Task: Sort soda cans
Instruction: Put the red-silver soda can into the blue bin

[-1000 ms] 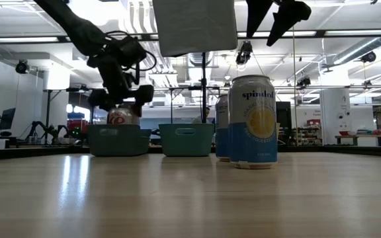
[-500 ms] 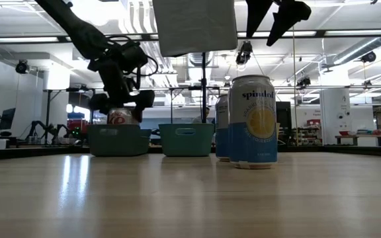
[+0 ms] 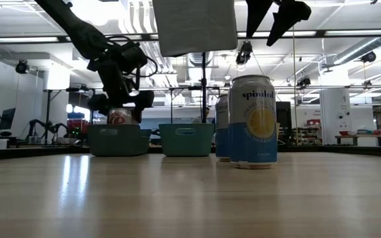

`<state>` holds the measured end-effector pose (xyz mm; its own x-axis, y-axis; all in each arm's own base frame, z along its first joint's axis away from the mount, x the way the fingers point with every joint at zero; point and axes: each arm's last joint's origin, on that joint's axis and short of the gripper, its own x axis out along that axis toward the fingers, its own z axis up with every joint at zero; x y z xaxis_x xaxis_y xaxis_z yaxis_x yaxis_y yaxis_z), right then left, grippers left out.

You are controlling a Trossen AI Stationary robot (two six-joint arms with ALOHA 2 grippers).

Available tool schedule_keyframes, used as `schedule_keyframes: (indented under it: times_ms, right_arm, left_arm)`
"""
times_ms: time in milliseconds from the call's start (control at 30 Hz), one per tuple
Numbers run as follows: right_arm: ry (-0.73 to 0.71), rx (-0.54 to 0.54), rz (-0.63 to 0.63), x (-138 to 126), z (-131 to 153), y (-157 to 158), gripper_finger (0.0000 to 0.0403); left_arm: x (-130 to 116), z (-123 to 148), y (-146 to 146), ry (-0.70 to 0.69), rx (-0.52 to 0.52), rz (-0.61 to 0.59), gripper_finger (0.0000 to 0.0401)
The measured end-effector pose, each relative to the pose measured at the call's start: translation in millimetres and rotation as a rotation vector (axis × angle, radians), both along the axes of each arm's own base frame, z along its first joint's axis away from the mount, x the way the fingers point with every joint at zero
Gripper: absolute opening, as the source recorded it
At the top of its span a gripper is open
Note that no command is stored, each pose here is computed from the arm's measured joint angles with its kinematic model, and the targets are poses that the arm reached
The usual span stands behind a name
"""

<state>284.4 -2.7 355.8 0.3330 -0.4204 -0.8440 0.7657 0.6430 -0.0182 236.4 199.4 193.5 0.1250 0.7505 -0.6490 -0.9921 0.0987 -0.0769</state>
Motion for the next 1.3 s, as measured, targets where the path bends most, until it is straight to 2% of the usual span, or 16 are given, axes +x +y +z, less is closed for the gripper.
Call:
schedule_keyframes:
  times_ms: [1300]
  right_arm:
    - [-0.002, 0.001, 0.000, 0.0, 0.2, 0.0, 0.0345]
  left_arm:
    - [0.0, 2.2, 0.8, 0.008, 0.013, -0.010, 0.0327]
